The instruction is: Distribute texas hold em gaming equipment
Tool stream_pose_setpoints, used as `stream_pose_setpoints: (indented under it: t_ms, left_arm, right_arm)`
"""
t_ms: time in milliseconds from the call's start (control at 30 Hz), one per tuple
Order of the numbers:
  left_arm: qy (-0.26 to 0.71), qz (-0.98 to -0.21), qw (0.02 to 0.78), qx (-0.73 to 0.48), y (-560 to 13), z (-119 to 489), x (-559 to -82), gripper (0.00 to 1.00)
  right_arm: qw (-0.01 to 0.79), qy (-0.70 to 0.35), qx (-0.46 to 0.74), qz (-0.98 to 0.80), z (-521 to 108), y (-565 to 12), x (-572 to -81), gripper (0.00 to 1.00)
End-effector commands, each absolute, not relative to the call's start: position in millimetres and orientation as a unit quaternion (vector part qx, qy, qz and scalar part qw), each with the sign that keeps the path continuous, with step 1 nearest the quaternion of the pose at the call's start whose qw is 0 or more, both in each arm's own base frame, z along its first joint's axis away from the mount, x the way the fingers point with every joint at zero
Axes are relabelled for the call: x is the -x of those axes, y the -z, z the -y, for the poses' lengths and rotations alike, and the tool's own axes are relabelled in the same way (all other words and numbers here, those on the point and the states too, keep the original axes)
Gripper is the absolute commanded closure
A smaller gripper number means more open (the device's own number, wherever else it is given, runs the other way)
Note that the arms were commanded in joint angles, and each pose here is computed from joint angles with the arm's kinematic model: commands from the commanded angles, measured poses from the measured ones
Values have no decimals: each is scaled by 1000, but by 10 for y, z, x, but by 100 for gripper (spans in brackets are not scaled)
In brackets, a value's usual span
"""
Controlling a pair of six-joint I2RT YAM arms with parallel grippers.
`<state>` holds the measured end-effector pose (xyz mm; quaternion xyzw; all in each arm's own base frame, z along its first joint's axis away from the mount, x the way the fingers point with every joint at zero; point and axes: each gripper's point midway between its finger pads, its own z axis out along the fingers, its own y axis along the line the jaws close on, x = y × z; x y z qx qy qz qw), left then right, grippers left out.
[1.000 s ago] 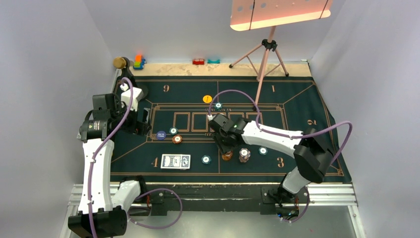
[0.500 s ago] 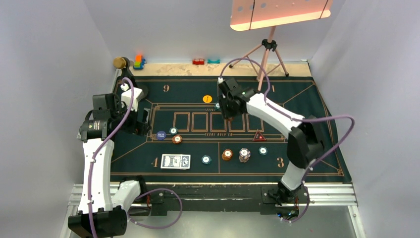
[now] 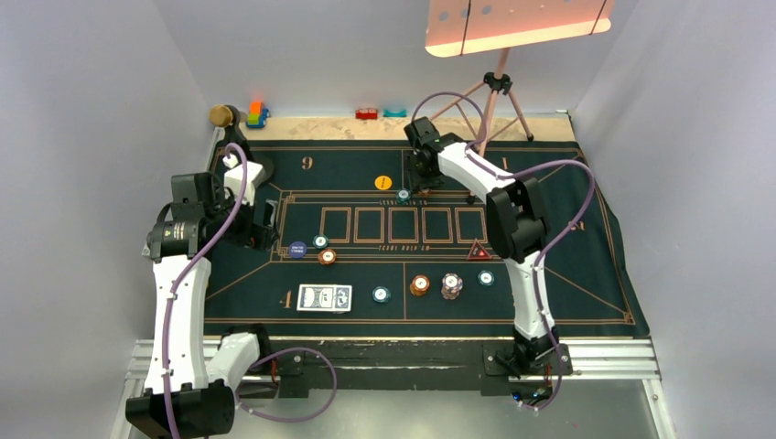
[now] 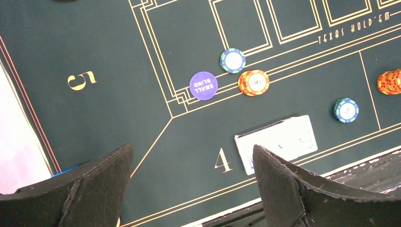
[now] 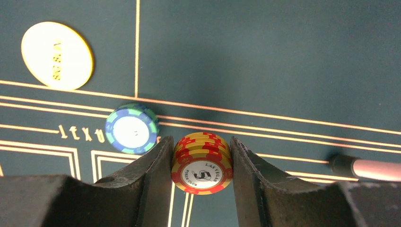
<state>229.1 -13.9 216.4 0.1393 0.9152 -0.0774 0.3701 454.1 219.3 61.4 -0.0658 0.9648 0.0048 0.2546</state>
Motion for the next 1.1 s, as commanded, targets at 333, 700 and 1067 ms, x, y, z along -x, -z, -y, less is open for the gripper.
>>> stream_pose_setpoints:
  t_ms: [333, 700, 1067]
  left_arm:
    - [74, -909, 386, -142, -2246, 133, -2293, 0]
    - [75, -910, 382, -142, -2192, 136, -2268, 0]
    - [74, -909, 385, -141, -2197, 138, -2252, 0]
  right_arm:
    - [260, -7, 66, -963, -2160, -531, -4737, 78]
    - [246, -12, 68, -967, -2195, -381, -4735, 68]
    - [270, -2, 59, -961, -2154, -724, -4805, 19]
